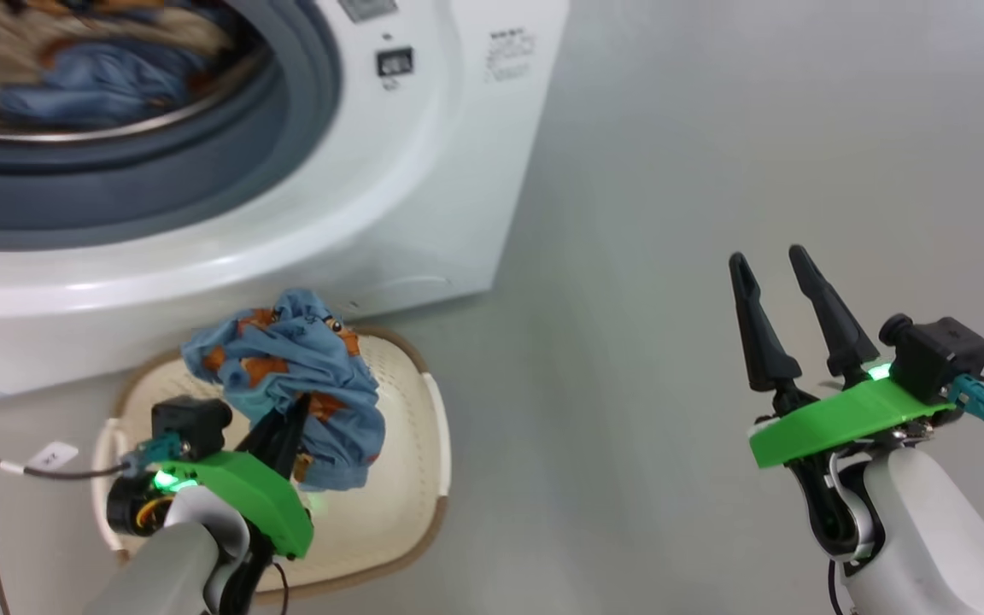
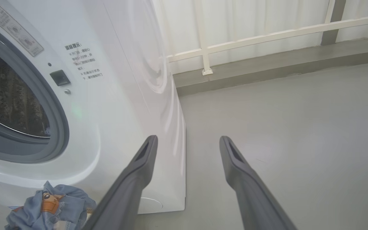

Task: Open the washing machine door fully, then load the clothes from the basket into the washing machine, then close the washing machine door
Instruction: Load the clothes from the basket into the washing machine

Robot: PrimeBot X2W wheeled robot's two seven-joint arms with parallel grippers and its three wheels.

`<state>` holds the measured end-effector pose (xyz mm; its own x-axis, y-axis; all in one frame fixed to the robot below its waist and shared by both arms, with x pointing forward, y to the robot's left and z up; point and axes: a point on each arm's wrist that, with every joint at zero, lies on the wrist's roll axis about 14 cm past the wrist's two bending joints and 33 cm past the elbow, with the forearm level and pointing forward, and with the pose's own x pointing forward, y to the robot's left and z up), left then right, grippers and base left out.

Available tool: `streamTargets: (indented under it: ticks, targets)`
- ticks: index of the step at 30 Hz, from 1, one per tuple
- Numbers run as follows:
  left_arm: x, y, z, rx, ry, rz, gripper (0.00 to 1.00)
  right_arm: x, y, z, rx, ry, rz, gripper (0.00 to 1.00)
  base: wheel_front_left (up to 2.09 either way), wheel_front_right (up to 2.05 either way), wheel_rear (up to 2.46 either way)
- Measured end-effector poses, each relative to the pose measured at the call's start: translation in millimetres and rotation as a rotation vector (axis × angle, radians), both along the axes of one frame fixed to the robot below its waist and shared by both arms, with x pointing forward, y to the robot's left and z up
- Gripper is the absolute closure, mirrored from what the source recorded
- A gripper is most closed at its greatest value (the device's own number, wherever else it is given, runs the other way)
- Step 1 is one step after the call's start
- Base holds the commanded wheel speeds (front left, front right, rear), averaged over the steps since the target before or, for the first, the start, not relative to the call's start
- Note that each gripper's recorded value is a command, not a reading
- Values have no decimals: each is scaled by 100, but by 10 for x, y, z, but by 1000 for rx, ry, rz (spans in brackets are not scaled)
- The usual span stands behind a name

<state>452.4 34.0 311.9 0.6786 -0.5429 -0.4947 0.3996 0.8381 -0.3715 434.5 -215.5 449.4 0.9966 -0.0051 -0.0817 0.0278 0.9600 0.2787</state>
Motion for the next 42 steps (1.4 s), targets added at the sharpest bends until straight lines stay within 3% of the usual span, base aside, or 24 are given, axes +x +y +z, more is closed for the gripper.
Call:
streamTargets:
  ticks: [9,26,33,42]
  targets:
    - [44,336,727,-63,-181,160,100,-111,123,169,15,-37,46,0,0,0,0]
    - [-421,841,1717,-82,-480,327,100,-280,340,436,17,-99,134,0,0,0,0]
    - [-516,1120,1892,-51,-548,408,100,-289,407,474,23,-109,154,0,0,0,0]
    - [-533,1193,1925,-33,-569,428,100,-283,385,504,18,-118,152,0,0,0,0]
